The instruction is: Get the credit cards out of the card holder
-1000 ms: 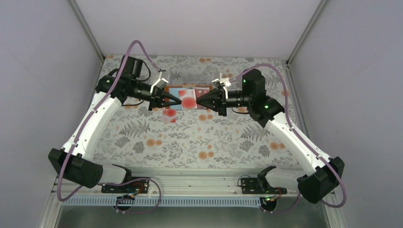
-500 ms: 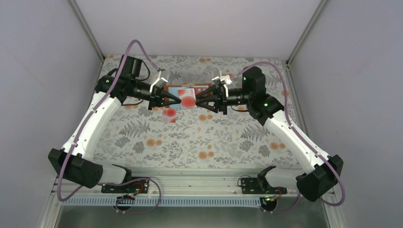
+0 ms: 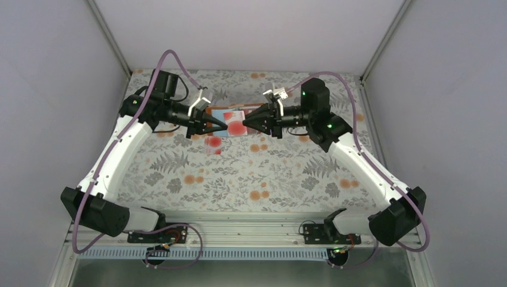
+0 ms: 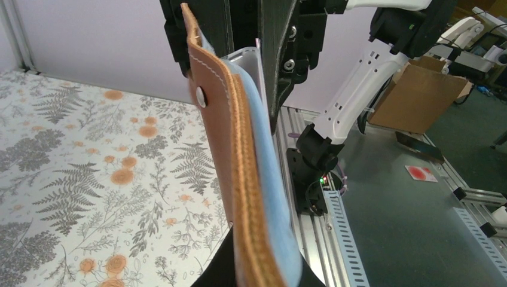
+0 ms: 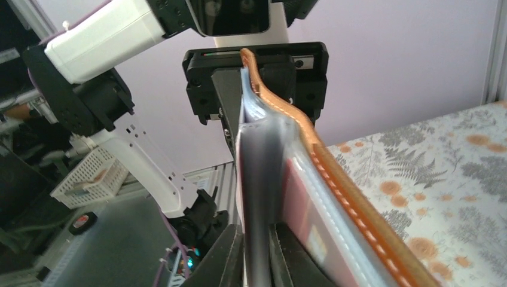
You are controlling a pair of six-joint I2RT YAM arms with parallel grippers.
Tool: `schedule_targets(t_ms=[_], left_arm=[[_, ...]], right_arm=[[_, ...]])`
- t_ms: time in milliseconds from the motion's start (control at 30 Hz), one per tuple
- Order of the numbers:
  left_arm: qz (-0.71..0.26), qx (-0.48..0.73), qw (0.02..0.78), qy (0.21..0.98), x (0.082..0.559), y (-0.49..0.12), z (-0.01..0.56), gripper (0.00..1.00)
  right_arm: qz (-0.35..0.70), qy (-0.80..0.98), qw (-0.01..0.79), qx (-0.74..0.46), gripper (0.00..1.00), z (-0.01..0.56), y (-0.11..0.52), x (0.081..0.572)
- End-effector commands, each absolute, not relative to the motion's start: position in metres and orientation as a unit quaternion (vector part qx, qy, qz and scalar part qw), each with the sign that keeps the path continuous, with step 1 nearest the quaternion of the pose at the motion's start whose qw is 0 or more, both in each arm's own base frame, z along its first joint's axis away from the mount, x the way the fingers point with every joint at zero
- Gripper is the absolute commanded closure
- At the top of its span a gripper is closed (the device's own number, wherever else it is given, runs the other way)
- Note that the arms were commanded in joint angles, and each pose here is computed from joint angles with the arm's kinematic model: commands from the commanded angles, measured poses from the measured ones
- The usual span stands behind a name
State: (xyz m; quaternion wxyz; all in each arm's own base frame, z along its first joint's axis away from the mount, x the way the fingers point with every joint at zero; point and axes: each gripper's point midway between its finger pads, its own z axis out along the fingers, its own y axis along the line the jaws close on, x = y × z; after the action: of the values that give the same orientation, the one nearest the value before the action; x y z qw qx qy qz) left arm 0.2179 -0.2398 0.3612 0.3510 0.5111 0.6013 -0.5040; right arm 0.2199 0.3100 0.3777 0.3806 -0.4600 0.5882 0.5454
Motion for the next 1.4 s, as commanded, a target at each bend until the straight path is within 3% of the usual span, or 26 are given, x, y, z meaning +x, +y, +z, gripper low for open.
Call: schedule_targets(t_ms=[0,133,233,333,500,567,667,767,833,1000,1367], left_arm=[[-0.514,0.524,0.365,0.573,0.210,-0.240,0.371,0.98],[-0.513,0.525,0.366,0.572,0.209,-0.239,0.372,0.97],[-0.514,0.524,0.366,0.572,0.209,-0.239,0.372,0.89],[-0.514,0.525,0.367,0.571,0.209,-0.240,0.373,0.88],[-0.514,0.524,0.367,0.571,0.209,-0.239,0.374,0.90],[-0.515,0.525,0.366,0.570,0.209,-0.240,0.374,0.97],[-0.516,0.523,0.365,0.572,0.210,-0.240,0.373,0.98],[-0.513,0.522,0.366,0.576,0.211,-0.240,0.372,0.98],[-0.510,0.523,0.367,0.575,0.211,-0.239,0.372,0.98],[-0.511,0.523,0.366,0.576,0.211,-0.240,0.371,0.98],[-0.508,0.528,0.367,0.574,0.209,-0.239,0.370,0.98]], right_arm=[[0.547,0.570,0.396,-0.468,0.93,0.392,0.313,0.218],[0.539,0.570,0.402,-0.471,0.96,0.392,0.310,0.215],[0.530,0.577,0.408,-0.469,0.96,0.391,0.307,0.215],[0.525,0.577,0.413,-0.470,0.96,0.393,0.303,0.212],[0.517,0.578,0.421,-0.470,0.96,0.395,0.300,0.211],[0.522,0.576,0.419,-0.470,0.96,0.396,0.300,0.211],[0.532,0.571,0.410,-0.472,0.96,0.395,0.303,0.211],[0.530,0.575,0.410,-0.469,0.83,0.391,0.304,0.214],[0.527,0.578,0.411,-0.468,0.82,0.388,0.304,0.215],[0.527,0.583,0.409,-0.465,0.96,0.384,0.303,0.216],[0.499,0.604,0.427,-0.451,0.96,0.377,0.287,0.221]])
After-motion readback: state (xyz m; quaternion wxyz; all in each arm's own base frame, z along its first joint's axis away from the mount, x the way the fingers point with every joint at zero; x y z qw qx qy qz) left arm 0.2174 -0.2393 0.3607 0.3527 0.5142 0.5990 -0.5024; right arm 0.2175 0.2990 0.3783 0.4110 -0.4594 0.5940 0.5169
